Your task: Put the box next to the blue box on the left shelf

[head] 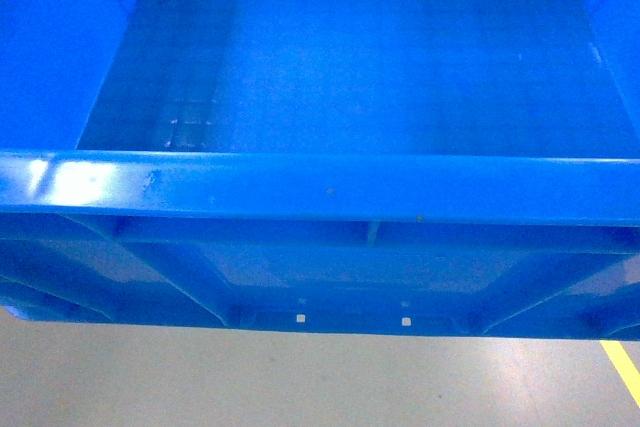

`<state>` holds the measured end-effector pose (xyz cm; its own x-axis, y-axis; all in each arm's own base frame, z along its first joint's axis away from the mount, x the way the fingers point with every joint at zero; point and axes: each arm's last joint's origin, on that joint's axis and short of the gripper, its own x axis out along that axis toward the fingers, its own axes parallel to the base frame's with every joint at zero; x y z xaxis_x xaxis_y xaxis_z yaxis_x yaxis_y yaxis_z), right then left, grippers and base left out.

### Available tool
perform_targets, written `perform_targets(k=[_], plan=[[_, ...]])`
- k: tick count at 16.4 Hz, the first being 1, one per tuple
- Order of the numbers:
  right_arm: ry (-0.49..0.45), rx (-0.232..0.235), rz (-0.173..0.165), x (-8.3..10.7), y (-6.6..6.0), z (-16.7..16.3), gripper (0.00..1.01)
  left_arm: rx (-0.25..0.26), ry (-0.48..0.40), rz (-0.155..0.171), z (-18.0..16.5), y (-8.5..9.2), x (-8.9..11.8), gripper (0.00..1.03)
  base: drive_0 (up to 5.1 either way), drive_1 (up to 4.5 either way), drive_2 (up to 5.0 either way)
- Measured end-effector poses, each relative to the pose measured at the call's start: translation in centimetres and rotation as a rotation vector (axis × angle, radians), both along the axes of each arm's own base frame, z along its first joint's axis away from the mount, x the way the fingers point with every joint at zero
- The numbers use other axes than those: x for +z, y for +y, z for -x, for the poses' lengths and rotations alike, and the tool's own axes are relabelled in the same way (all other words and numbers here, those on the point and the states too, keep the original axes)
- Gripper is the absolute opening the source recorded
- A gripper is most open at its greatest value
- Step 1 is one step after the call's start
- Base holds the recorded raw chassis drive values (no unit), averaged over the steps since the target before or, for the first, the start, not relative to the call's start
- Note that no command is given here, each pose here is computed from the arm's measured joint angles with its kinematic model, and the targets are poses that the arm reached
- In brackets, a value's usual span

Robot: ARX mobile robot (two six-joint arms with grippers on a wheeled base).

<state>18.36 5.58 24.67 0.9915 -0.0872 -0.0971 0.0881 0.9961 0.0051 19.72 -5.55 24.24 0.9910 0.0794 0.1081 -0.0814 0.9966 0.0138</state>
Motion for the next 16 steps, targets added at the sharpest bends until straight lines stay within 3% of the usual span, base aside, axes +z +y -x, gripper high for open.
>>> perform_targets(k=[16], plan=[[0.0,-0.001,0.0,0.0,0.0,0.0,0.09,0.0,-0.002,0.001,0.0,0.0,0.02,0.11,0.1,4.27,-4.2]])
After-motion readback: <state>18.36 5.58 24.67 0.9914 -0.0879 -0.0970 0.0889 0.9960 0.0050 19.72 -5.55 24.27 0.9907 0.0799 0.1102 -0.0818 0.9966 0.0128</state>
